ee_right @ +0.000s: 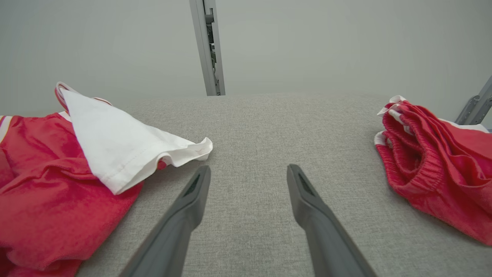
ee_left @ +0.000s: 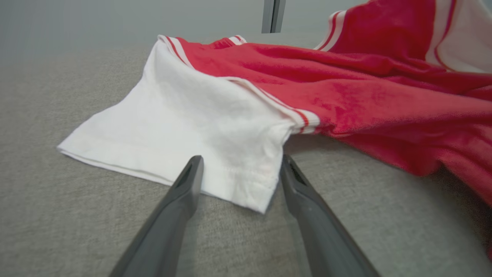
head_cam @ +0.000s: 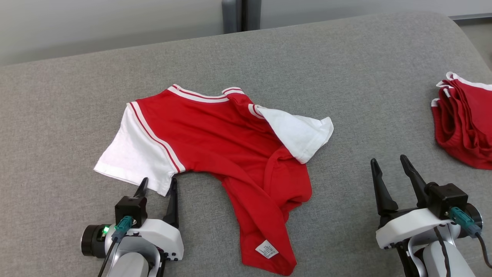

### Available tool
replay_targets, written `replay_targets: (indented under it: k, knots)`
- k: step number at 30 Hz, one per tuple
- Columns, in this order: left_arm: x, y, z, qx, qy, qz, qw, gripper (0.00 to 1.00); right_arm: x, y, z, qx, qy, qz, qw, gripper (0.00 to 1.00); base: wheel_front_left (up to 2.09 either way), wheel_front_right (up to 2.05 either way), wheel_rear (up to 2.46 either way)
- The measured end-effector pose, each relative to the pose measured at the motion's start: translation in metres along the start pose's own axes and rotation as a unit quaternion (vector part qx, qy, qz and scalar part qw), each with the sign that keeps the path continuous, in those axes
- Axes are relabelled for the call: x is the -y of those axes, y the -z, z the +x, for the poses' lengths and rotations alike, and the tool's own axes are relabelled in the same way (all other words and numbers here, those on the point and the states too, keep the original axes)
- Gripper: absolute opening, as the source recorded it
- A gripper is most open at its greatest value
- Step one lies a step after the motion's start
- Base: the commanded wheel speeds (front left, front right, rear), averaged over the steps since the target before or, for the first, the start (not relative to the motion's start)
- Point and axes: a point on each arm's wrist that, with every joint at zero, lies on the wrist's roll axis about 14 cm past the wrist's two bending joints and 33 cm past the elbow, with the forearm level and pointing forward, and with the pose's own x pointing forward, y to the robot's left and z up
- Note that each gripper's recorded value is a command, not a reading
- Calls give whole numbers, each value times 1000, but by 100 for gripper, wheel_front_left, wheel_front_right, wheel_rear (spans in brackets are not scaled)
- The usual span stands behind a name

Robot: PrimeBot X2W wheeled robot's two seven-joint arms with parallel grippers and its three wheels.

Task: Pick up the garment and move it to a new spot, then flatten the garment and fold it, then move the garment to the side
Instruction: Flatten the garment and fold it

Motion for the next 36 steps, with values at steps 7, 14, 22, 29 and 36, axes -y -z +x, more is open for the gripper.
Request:
replay_targets:
  k: [7,14,22,29,36]
  knots:
    - [-6,4,0,-7,-9,-3,1000,71,-3,1,1,-2,-4,2,1000,100,0,0,0]
    - [-16,3,2,-5,-25,-5,1000,0,-2,0,2,0,-3,1,1000,100,0,0,0]
    - [-66,-3,-20,11,-106,-4,994,0,-17,3,8,-4,-24,5,1000,100,0,0,0]
    - [-100,-11,-43,29,-163,-1,986,42,-39,5,12,-7,-54,9,998,100,0,0,0]
    - [-109,0,-66,19,-177,-1,984,100,-59,4,10,-7,-83,10,996,100,0,0,0]
